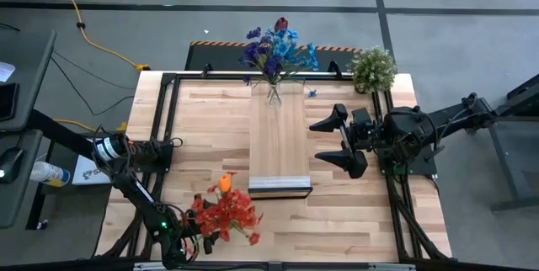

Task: Pick and place flowers into a vace then onto a shelf
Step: Put the transparent vase with the flowers on the shelf

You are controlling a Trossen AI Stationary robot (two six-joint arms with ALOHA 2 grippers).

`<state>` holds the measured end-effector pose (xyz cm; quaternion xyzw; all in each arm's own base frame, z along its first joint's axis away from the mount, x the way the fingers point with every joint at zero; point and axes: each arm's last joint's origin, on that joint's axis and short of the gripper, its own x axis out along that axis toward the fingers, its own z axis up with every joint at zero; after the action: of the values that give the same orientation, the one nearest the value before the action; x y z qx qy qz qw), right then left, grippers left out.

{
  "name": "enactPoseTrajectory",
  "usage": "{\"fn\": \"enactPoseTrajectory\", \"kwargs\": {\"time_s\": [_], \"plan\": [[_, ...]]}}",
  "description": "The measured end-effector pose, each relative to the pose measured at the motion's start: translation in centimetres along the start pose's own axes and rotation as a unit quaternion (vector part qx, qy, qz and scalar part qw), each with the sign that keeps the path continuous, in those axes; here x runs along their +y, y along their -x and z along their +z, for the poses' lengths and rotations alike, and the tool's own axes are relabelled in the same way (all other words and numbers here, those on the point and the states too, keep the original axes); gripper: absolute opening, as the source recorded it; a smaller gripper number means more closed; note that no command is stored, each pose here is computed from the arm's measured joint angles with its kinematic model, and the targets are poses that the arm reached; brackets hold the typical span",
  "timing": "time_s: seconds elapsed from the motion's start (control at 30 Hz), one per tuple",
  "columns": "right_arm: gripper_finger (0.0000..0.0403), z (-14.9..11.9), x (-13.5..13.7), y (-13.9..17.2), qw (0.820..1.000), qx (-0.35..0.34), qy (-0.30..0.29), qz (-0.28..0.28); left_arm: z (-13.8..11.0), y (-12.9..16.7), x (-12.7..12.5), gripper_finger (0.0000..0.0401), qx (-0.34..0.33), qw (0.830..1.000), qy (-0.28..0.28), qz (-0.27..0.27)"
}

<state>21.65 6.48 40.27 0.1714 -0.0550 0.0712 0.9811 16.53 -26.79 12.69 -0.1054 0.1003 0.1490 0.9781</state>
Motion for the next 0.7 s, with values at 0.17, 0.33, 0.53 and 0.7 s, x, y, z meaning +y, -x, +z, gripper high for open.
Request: {"fn": "enactPoseTrajectory", "kwargs": {"time_s": [0.17,0.33,0.53,0.7], "plan": [[0.0381,0.0,0.0,0.0,1.0,0.0,-0.001,0.0,-0.03,0.0,-0.02,0.0381,0.005,1.0,0.002,-0.003],[0.0381,0.0,0.0,0.0,1.0,0.0,-0.001,0.001,-0.03,0.0,-0.02,0.0381,0.006,1.0,0.008,-0.003],[0.0381,-0.01,0.03,0.0,1.0,0.002,-0.001,0.006,-0.08,-0.02,-0.04,0.0381,0.015,1.0,0.006,-0.008],[0.0381,-0.01,0.03,0.0,1.0,0.002,-0.001,0.006,-0.08,-0.02,-0.04,0.0381,0.015,1.0,0.006,-0.008]]}}
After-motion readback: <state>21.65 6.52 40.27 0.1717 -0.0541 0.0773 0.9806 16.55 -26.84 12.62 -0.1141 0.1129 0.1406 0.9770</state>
